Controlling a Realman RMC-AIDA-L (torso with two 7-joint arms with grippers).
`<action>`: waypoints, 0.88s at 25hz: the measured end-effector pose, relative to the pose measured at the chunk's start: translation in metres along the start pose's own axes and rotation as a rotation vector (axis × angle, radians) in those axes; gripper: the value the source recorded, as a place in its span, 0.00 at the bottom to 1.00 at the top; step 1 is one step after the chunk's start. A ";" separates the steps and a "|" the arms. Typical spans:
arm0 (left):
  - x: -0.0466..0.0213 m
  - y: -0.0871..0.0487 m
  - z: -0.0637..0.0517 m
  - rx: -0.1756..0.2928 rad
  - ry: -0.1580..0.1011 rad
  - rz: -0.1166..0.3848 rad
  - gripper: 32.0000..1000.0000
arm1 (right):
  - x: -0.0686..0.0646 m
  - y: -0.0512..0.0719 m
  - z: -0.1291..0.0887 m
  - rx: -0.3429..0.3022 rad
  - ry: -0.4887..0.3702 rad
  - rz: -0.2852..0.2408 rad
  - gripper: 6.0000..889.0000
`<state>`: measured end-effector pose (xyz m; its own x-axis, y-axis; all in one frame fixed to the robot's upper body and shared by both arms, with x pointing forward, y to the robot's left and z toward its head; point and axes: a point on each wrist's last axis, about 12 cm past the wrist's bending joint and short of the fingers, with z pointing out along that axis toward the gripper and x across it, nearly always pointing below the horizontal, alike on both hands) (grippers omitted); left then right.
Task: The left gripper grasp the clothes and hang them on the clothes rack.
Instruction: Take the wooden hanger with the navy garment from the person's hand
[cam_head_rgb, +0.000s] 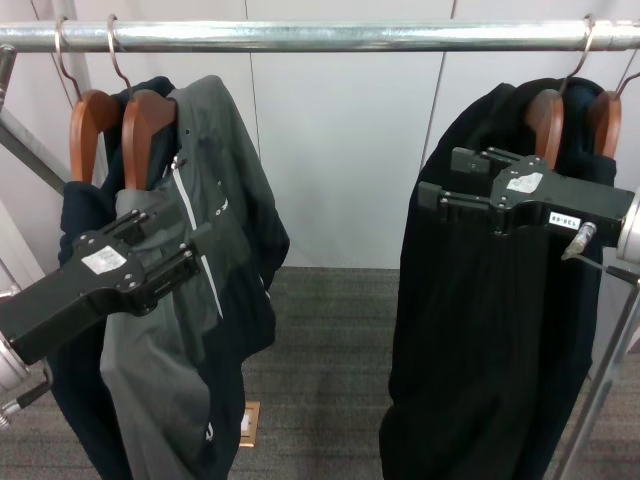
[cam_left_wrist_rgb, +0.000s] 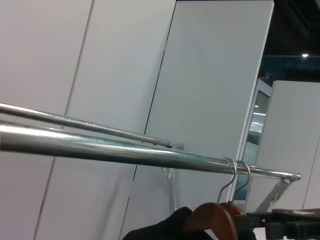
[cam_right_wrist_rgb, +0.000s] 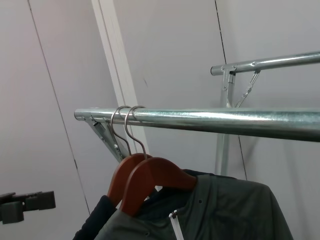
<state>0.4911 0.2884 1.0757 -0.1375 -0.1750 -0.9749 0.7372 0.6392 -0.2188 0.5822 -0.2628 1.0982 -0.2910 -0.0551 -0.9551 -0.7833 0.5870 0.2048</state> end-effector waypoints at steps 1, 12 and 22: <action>-0.0001 0.000 0.000 0.000 0.000 0.000 0.63 | 0.000 0.000 0.000 0.000 0.000 0.000 0.92; 0.0001 0.000 0.000 0.003 0.006 0.003 0.63 | 0.000 0.000 -0.001 0.001 -0.002 0.001 0.92; 0.0075 -0.004 0.003 0.078 0.137 0.067 0.63 | 0.000 -0.001 0.000 0.005 0.001 0.001 0.92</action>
<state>0.4891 0.2826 1.0693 -0.1714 -0.0266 -0.9848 0.7963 0.5849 -0.1544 0.5824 -0.2633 1.0978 -0.2921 -0.0554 -0.9548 -0.7804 0.5909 0.2045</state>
